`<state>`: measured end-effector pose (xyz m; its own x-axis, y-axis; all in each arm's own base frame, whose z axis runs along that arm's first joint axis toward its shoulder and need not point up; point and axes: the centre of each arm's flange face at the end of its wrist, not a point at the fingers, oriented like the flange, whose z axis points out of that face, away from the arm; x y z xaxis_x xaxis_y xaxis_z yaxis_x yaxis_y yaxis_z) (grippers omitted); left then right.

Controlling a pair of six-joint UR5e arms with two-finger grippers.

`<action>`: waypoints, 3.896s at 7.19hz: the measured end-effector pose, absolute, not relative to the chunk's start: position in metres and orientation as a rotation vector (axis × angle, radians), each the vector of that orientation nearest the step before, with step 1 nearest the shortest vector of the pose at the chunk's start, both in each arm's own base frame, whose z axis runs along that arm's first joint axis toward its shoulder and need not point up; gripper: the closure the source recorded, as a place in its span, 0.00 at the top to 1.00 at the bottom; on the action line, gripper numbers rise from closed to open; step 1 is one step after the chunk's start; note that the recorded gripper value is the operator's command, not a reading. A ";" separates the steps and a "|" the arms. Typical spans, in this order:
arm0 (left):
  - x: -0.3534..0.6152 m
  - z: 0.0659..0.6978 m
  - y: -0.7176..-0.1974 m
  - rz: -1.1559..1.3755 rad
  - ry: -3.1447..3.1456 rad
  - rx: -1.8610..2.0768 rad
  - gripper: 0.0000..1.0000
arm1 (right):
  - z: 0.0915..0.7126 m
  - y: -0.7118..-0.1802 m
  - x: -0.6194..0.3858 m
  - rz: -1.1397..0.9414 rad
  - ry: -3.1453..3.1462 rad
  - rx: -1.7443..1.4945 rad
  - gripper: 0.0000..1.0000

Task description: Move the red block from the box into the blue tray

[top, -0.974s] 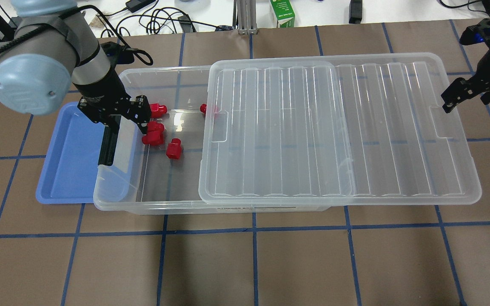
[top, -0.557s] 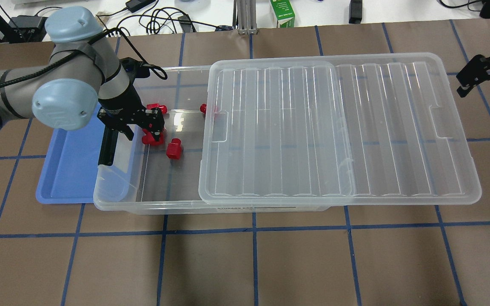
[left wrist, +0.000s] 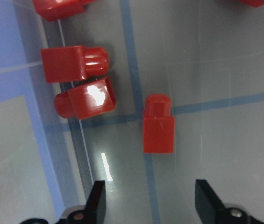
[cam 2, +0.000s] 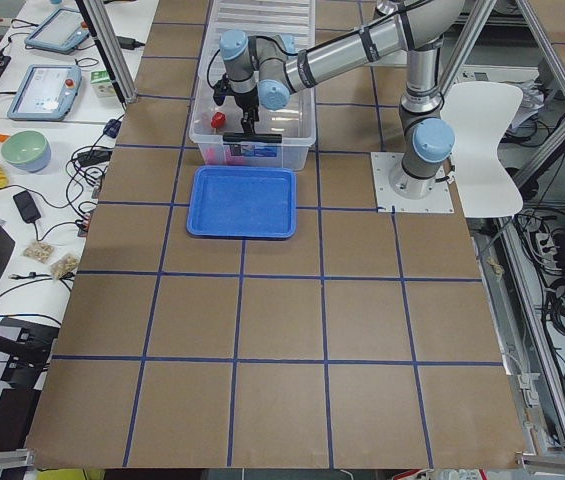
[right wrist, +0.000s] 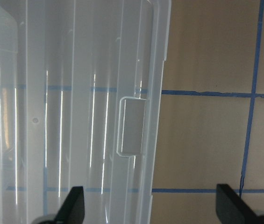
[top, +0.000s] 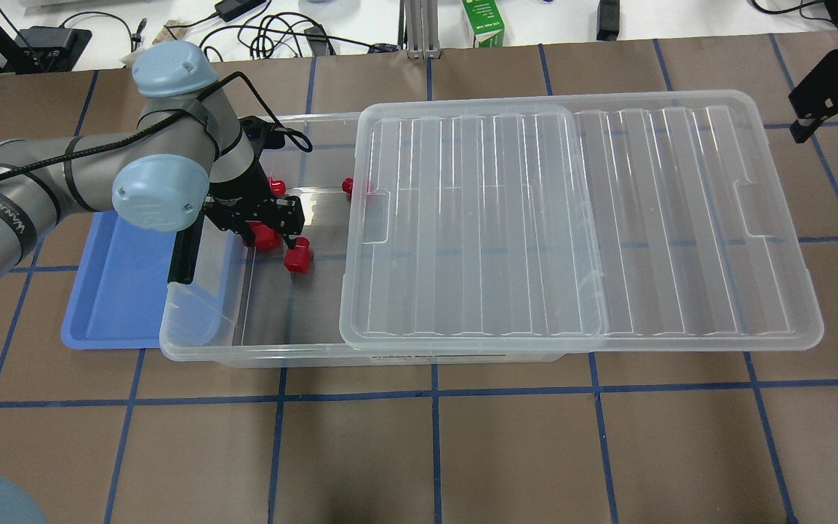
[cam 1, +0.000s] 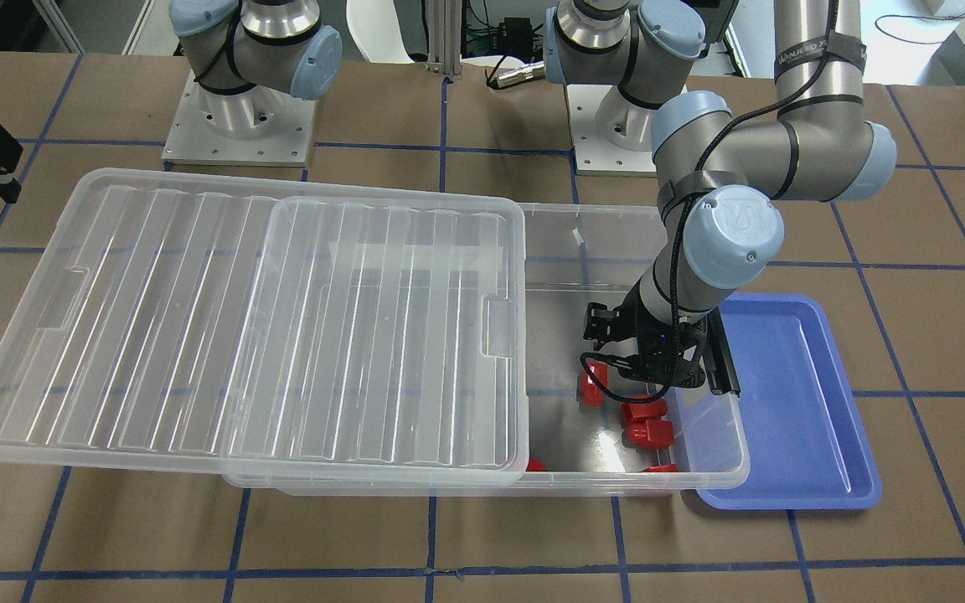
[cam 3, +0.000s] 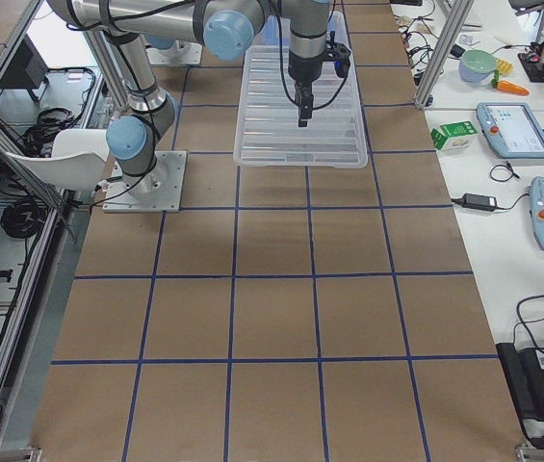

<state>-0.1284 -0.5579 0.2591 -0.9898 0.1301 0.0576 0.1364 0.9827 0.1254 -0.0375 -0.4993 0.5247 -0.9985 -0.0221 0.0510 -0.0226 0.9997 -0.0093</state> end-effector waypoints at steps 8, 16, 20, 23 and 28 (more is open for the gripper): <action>-0.132 0.185 -0.561 -0.254 -3.045 -0.189 0.02 | 0.489 -0.516 0.118 -0.018 -3.096 -0.089 1.00; -0.136 0.285 -0.581 -0.210 -3.059 -0.168 0.00 | 0.496 -0.524 0.122 0.042 -3.165 0.083 1.00; -0.083 0.418 -0.592 -0.218 -3.091 -0.067 0.00 | 0.498 -0.523 0.121 0.048 -3.156 0.087 1.00; 0.032 0.437 -0.585 -0.225 -3.103 -0.060 0.00 | 0.496 -0.532 0.075 0.053 -3.155 0.134 1.00; 0.117 0.314 -0.596 -0.244 -3.092 -0.188 0.00 | 0.434 -0.547 -0.126 0.003 -3.149 0.213 1.00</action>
<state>0.1170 -0.5964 0.3139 -0.9921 0.1180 0.0435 0.1233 0.9803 0.1541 -0.1258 -0.5470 0.4336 -0.9908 -0.1348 -0.0140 -0.1348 0.9909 -0.0029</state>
